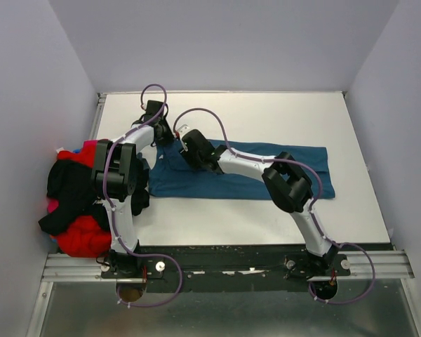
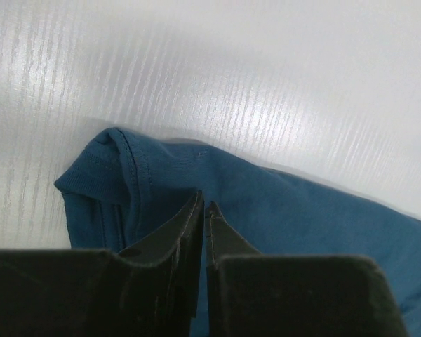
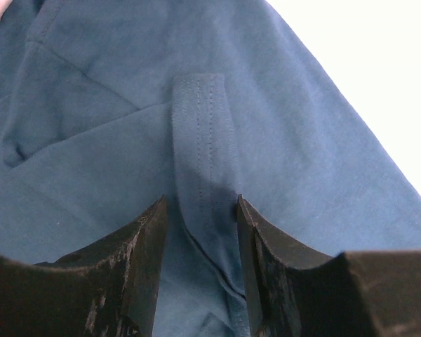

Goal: Fold and stack the t-shirts
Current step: Fold the other side of the tshirt into a rectangle

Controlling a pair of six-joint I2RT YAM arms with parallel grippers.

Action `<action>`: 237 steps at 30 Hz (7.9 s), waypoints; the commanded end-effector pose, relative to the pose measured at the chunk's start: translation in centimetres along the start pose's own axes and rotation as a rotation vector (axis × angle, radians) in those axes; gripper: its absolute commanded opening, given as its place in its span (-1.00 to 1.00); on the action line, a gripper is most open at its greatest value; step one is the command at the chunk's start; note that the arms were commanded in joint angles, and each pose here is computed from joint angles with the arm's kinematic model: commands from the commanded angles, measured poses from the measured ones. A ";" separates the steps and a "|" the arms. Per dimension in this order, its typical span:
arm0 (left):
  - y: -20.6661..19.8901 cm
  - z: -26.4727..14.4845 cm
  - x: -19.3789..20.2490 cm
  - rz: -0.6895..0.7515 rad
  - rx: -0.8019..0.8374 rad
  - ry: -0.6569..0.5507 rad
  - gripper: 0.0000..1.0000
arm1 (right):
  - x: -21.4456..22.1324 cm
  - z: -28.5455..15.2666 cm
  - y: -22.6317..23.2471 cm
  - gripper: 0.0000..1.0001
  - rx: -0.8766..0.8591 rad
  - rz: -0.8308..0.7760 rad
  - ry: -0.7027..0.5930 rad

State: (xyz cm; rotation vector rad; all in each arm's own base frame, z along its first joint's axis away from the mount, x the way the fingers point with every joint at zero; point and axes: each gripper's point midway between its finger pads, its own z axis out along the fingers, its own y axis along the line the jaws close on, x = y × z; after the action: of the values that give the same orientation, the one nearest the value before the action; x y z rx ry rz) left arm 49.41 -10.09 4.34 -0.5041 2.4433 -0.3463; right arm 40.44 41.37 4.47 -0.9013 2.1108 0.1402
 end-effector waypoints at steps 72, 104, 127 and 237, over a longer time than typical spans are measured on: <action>0.3 -0.8 -0.7 0.018 -0.003 0.000 -0.62 | -0.6 -5.1 1.9 -0.99 -0.097 -0.120 -0.020; -0.6 -8.1 -0.6 0.011 0.053 -0.113 -0.27 | 3.9 -12.9 5.1 -0.34 -0.304 0.044 0.061; 0.9 -15.7 14.1 -0.157 0.224 -0.115 -0.06 | 3.2 -10.5 0.6 -0.99 -0.369 0.582 0.047; 0.7 -14.6 21.9 -0.080 0.158 0.101 -0.08 | 11.9 -9.7 -2.0 -0.31 -0.350 0.858 0.243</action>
State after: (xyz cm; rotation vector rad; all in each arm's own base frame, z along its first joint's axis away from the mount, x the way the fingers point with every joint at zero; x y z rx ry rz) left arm 23.10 -16.94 3.53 -0.5380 2.5006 -0.6188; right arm 31.72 29.47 2.67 -0.1196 2.6110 0.8635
